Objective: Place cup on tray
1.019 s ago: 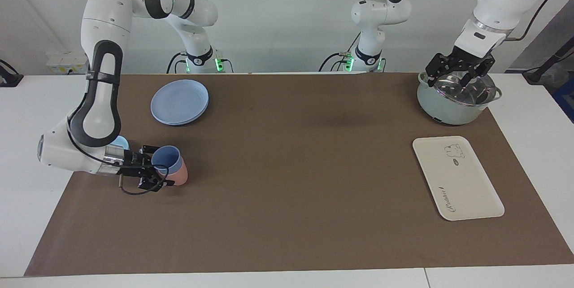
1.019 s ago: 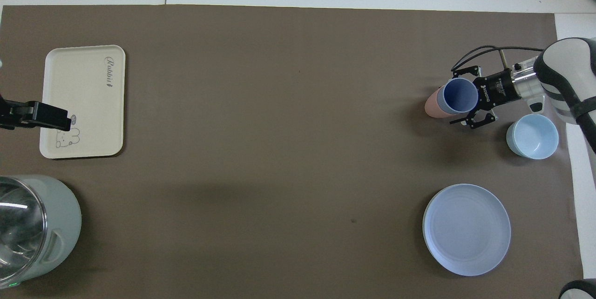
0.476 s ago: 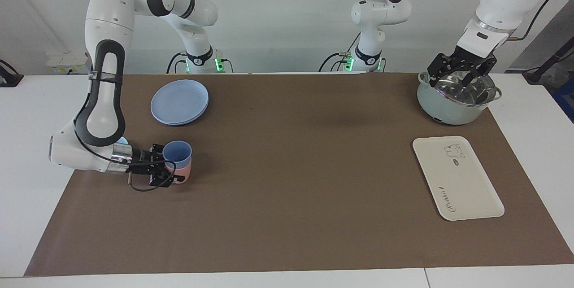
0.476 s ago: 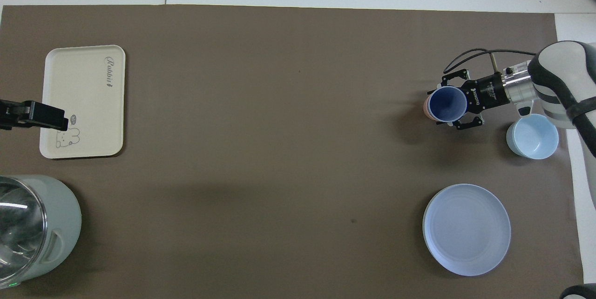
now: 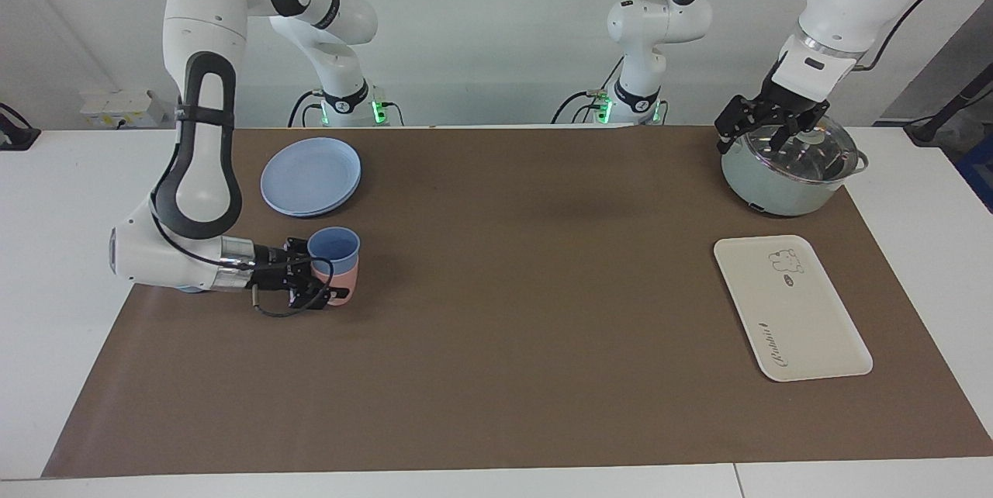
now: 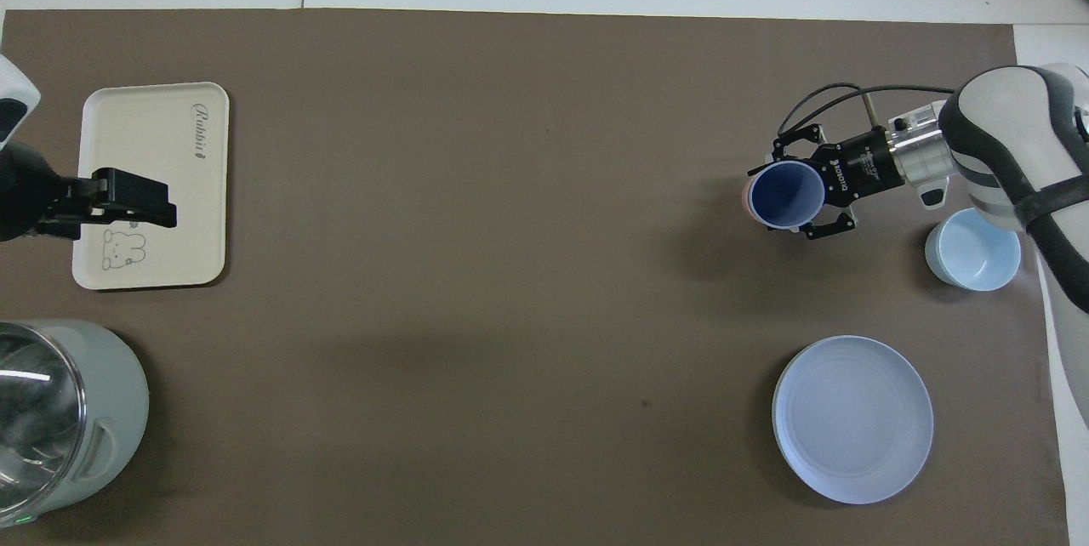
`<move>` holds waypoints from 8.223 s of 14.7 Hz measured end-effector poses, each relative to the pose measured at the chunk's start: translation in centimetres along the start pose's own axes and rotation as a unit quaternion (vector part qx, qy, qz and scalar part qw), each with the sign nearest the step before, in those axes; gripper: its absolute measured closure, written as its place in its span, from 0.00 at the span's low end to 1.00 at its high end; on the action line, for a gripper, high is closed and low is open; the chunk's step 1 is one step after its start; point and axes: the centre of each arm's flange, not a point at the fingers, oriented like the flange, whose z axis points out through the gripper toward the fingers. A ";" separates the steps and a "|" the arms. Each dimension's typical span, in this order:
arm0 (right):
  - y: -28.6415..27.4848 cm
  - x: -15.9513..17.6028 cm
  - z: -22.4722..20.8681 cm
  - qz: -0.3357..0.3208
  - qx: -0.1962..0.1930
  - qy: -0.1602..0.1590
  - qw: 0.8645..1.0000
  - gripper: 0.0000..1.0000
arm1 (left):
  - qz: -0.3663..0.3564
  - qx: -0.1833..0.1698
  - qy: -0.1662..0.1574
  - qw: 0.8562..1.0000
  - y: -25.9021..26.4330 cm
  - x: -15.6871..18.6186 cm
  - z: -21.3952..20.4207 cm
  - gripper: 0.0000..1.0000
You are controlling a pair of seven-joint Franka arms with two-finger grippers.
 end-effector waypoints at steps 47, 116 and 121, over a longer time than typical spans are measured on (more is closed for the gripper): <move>-3.2 -5.6 1.2 0.200 0.094 -0.021 0.975 0.20 | -0.168 -0.061 0.107 0.978 -3.6 2.7 3.2 0.95; 1.4 -20.0 -11.4 -0.481 -0.286 0.308 0.770 0.01 | 0.131 0.055 -0.011 0.990 0.2 0.2 0.4 0.00; 3.2 -24.9 -14.7 -0.486 -0.271 0.330 0.763 0.00 | 0.133 0.055 -0.011 0.990 0.4 0.2 0.4 0.00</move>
